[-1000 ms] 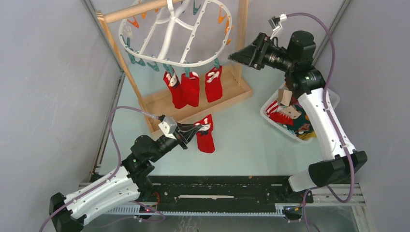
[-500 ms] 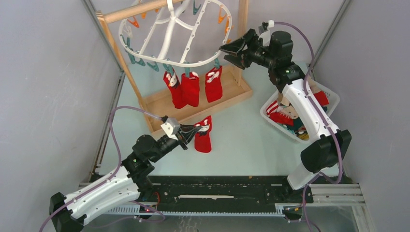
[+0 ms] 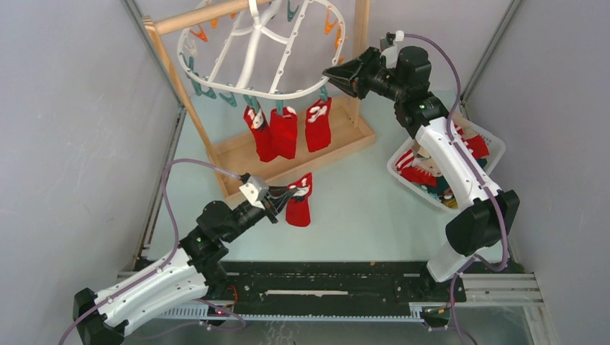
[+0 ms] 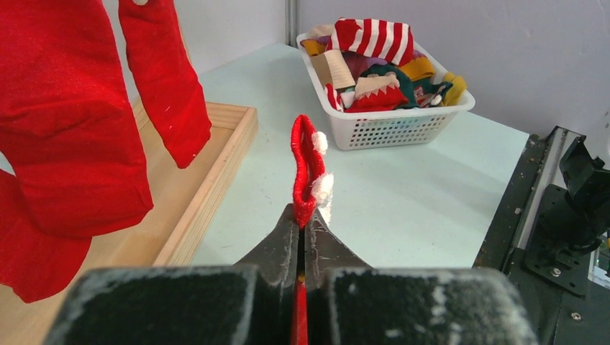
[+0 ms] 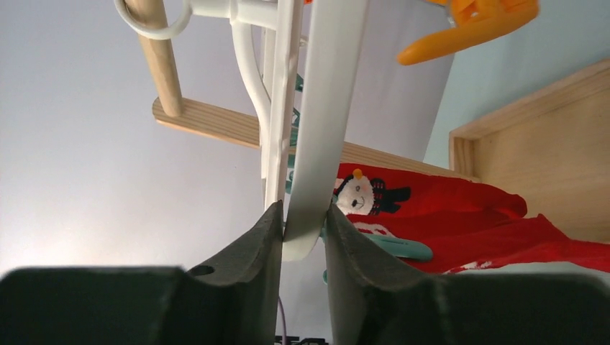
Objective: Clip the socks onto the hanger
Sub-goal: Rotate the hanger at the clothesline.
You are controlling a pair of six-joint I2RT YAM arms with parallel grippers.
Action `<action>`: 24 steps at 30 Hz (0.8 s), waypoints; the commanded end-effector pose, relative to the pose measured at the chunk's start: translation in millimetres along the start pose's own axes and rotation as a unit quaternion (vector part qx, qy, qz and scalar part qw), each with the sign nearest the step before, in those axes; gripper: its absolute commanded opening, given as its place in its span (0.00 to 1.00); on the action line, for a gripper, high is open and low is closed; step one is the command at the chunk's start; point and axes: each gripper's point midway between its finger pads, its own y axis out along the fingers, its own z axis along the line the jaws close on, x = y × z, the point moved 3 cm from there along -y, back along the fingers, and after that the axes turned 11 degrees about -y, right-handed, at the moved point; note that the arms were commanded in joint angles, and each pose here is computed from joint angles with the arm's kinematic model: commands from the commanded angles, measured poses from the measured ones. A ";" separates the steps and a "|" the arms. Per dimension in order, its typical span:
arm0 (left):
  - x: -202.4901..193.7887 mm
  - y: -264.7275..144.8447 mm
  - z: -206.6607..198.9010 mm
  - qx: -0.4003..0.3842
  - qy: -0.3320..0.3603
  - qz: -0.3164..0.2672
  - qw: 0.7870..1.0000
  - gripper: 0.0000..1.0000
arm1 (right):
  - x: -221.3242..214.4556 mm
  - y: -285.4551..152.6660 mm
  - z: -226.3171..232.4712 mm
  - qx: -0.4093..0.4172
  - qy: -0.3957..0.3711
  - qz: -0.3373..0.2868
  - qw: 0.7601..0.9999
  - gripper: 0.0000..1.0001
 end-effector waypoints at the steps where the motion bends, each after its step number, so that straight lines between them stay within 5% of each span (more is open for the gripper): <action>1: 27.9 -1.2 -3.4 0.001 0.018 -0.031 0.999 0.00 | 29.2 -6.7 12.5 0.017 -0.008 -0.037 0.999 0.25; 5: 31.5 -5.0 -3.8 0.002 0.021 -0.031 0.999 0.00 | 57.2 -17.5 3.2 0.007 0.002 -0.059 0.998 0.11; 10: 34.5 -9.1 -2.8 0.004 0.035 -0.029 0.999 0.00 | 87.2 -25.9 -2.0 0.001 0.012 -0.075 0.997 0.09; 18: 34.0 -13.2 1.7 0.020 0.040 -0.021 0.999 0.00 | 126.2 -25.2 -18.3 -0.013 0.001 -0.099 0.995 0.18; 24: 38.5 -14.5 3.9 0.030 0.044 -0.021 0.998 0.00 | 156.2 -26.1 -32.6 -0.021 -0.041 -0.130 0.990 0.34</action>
